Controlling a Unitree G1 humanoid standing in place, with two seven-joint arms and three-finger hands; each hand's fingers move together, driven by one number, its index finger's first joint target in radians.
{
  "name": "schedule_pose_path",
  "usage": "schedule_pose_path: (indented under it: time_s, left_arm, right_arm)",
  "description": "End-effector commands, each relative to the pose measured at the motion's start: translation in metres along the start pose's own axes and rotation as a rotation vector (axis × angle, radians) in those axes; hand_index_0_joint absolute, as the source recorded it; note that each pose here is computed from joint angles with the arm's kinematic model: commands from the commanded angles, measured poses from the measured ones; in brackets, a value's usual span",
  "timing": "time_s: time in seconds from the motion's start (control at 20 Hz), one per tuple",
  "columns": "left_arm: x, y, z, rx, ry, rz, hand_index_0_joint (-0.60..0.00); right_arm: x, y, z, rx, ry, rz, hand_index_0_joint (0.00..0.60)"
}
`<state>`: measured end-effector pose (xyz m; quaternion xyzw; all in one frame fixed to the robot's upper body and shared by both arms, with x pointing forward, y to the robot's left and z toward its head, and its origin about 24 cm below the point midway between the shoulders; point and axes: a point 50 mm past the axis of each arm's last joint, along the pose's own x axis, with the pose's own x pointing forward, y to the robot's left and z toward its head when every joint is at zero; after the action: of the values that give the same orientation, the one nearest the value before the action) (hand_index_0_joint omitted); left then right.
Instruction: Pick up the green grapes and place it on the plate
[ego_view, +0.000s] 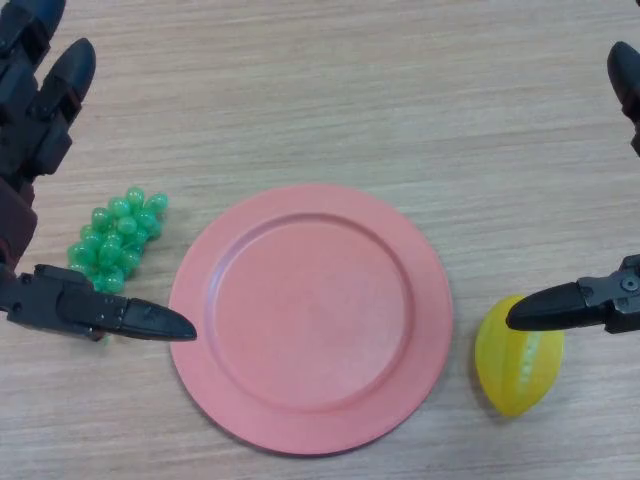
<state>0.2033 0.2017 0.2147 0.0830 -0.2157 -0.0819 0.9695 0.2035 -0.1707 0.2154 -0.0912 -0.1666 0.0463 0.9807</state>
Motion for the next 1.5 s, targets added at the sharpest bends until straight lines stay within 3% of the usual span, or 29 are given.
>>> schedule_pose_path:
  time_s: [0.05,0.45,0.65,0.85,1.0,1.1,1.5]
  left_arm:
    - [-0.003,0.008,0.028,0.09,-0.149,0.038,0.0]
    - [-0.003,0.013,0.026,0.083,-0.149,0.047,0.0]
    - [0.004,0.036,0.013,0.155,-0.114,0.122,0.0]
    - [0.017,0.065,-0.01,0.387,-0.028,0.169,0.0]
    - [0.026,0.082,-0.032,0.666,0.068,0.119,0.0]
    - [0.03,0.087,-0.047,0.802,0.105,0.088,0.0]
    - [0.043,0.082,-0.101,1.065,0.254,-0.047,0.0]
  right_arm:
    - [-0.006,-0.006,0.03,-0.016,-0.216,-0.015,0.0]
    - [-0.005,-0.005,0.031,-0.022,-0.213,-0.015,0.0]
    - [-0.004,-0.004,0.032,-0.025,-0.215,-0.012,0.0]
    - [-0.002,-0.004,0.032,-0.03,-0.209,-0.016,0.0]
    - [0.0,-0.006,0.03,-0.031,-0.205,-0.019,0.0]
    - [0.001,-0.007,0.031,-0.044,-0.208,-0.025,0.0]
    - [-0.003,-0.017,0.026,-0.058,-0.21,-0.056,0.0]
